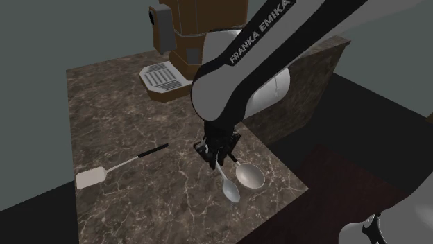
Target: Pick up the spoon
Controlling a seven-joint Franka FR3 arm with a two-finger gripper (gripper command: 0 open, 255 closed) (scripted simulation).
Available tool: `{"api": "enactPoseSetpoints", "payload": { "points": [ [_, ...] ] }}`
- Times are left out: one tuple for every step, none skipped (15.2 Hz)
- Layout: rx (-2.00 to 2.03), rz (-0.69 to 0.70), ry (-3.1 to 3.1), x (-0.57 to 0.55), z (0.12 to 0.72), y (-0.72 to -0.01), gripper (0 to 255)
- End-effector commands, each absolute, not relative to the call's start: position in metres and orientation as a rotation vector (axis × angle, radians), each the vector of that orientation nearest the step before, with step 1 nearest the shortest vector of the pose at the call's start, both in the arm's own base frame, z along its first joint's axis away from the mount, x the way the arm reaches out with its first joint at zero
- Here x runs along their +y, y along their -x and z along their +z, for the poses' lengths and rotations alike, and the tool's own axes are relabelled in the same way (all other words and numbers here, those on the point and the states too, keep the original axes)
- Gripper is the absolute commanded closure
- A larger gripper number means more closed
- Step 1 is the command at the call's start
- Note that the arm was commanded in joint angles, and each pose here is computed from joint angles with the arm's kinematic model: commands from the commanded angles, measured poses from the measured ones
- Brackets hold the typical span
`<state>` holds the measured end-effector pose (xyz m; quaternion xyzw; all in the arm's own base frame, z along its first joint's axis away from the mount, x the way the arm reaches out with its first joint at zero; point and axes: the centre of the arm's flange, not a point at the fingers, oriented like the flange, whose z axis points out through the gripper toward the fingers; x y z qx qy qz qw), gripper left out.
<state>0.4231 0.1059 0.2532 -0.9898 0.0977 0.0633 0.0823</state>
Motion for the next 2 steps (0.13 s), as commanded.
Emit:
{"api": "enactPoseSetpoints", "payload": {
  "points": [
    [0.292,0.19,2.957,0.1052,0.2596,-0.424,255],
    [0.292,0.19,2.957,0.1052,0.2596,-0.424,255]
  ]
}}
